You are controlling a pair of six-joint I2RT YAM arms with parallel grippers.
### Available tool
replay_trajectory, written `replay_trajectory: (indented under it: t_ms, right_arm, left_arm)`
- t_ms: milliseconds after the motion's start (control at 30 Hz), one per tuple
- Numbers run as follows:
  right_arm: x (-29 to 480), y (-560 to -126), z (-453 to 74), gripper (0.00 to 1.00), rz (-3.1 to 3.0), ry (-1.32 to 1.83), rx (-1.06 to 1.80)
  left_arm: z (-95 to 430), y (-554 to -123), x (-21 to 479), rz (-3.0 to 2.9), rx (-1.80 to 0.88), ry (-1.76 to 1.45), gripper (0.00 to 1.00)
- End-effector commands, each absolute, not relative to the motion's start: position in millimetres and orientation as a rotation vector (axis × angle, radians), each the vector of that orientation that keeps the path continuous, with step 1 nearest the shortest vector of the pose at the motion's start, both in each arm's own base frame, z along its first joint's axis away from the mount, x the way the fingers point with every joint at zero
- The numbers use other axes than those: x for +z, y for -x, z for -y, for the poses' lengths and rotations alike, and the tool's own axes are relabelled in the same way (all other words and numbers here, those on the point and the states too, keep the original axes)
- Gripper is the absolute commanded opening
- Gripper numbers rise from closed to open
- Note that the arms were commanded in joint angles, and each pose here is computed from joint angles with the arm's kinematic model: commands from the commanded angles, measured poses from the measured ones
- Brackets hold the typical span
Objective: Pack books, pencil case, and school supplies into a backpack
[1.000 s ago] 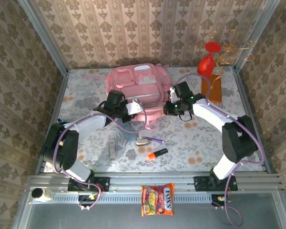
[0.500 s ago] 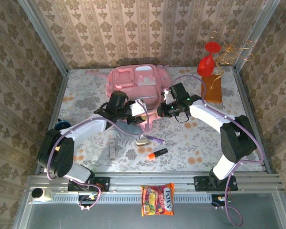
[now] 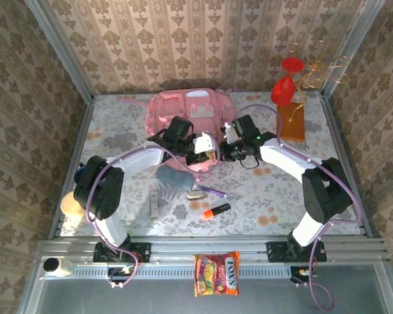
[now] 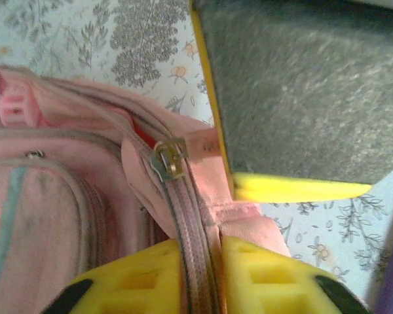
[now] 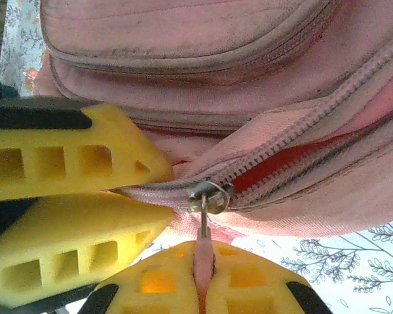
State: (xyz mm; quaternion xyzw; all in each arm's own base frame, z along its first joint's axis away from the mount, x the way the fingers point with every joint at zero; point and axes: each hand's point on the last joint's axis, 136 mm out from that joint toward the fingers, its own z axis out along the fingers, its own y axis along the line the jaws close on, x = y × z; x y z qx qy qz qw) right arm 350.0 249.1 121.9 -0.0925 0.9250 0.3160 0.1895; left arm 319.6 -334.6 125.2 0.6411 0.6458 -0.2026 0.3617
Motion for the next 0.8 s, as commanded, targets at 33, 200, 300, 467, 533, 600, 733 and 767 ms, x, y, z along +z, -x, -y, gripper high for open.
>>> replay_trajectory:
  t_ms: [33, 200, 300, 467, 533, 600, 733, 767]
  right_arm:
    - [131, -353, -236, 0.00, -2.576, 0.271, 0.831]
    - [113, -363, -188, 0.00, -2.668, 0.084, 0.650]
    - [109, -373, -169, 0.00, -2.678, 0.017, 0.567]
    - [106, -390, -156, 0.00, -2.685, -0.016, 0.470]
    - [106, -397, -154, 0.00, -2.679, -0.022, 0.451]
    - [108, -405, -157, 0.00, -2.666, -0.017, 0.457]
    - [118, -412, -175, 0.00, -2.616, 0.031, 0.569]
    - [121, -412, -182, 0.00, -2.600, 0.051, 0.607]
  left_arm:
    - [321, -320, 129, -1.682, -0.550, -1.647, 0.04]
    - [303, -322, 132, -1.687, -0.542, -1.601, 0.00]
    - [291, -326, 136, -1.688, -0.534, -1.545, 0.00]
    - [270, -336, 148, -1.674, -0.474, -1.444, 0.00]
    - [264, -339, 151, -1.663, -0.446, -1.410, 0.00]
    - [261, -344, 153, -1.661, -0.405, -1.382, 0.00]
    - [237, -371, 147, -1.754, -0.256, -1.293, 0.06]
    - [234, -375, 145, -1.784, -0.234, -1.278, 0.12]
